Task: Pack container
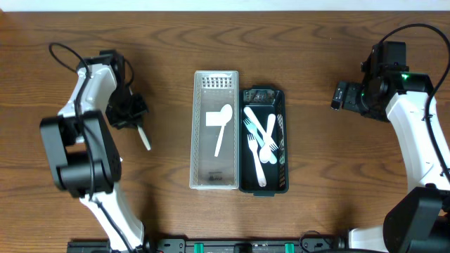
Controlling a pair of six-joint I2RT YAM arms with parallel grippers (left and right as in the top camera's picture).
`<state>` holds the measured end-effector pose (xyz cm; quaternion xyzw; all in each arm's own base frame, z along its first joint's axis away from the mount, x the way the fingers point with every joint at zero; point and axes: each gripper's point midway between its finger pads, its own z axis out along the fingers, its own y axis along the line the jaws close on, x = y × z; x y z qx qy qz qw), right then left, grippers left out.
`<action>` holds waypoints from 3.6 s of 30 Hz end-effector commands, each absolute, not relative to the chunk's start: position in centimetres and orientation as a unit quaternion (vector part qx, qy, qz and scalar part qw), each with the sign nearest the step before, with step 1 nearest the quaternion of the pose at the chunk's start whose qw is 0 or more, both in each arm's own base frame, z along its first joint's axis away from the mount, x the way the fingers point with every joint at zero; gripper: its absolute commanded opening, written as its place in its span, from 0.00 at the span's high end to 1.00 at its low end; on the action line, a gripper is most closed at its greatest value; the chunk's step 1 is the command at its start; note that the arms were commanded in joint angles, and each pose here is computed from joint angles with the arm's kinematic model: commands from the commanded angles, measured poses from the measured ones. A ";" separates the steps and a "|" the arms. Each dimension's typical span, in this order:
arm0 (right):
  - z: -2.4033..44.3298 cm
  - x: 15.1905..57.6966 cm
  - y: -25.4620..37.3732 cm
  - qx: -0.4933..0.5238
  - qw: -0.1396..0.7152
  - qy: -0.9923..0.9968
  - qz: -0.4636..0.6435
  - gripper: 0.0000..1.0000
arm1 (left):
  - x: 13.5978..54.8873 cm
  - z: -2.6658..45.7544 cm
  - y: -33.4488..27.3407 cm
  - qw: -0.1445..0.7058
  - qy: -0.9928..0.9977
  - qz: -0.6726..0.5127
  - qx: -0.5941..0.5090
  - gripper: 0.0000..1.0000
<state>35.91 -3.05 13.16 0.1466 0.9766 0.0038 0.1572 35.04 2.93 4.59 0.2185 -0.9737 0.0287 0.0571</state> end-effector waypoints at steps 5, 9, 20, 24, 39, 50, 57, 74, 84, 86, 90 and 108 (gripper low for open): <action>12.8 36.0 -3.1 0.141 0.156 0.978 0.004 0.01 | 35.5 17.8 -7.0 -0.121 -0.989 0.061 0.062 0.94; 12.8 36.0 -3.1 0.141 0.156 0.978 0.005 0.01 | 33.4 19.1 -13.1 -0.134 -0.988 0.076 -0.029 0.94; 12.8 35.9 -3.1 0.141 0.152 0.978 0.004 0.01 | 31.2 11.6 -19.0 -0.066 -0.990 0.028 -0.125 0.94; 12.7 35.7 -3.1 0.141 0.149 0.979 0.004 0.01 | 31.3 9.0 -18.7 -0.032 -0.992 0.012 -0.121 0.94; 12.7 35.6 -3.1 0.132 0.148 0.980 0.002 0.01 | 33.8 11.9 -14.7 -0.083 -0.993 -0.021 -0.076 0.47; 12.7 35.5 -3.1 0.126 0.146 0.981 0.001 0.01 | 35.4 21.6 0.8 -0.217 -0.957 -0.024 0.190 0.28; 12.7 35.4 -3.1 0.127 0.143 0.982 0.001 0.01 | 32.5 18.2 12.0 -0.155 -0.912 -0.040 0.378 0.09; 12.6 35.4 -3.1 0.123 0.142 0.982 0.001 0.01 | 29.7 2.2 15.4 -0.002 -0.900 0.003 0.437 0.07; 12.5 34.9 -3.0 0.121 0.133 0.984 0.000 0.01 | 29.6 -1.5 15.3 0.031 -0.900 0.004 0.435 0.07; 12.5 34.9 -3.0 0.121 0.133 0.984 0.000 0.01 | 29.5 -2.0 15.3 0.037 -0.900 0.004 0.435 0.03; 12.5 34.9 -3.0 0.121 0.133 0.984 0.000 0.01 | 29.1 -2.5 15.1 0.050 -0.899 0.004 0.435 0.04; 12.4 34.6 -3.0 0.121 0.125 0.985 0.000 0.01 | 29.1 -2.5 15.1 0.050 -0.899 0.005 0.435 0.77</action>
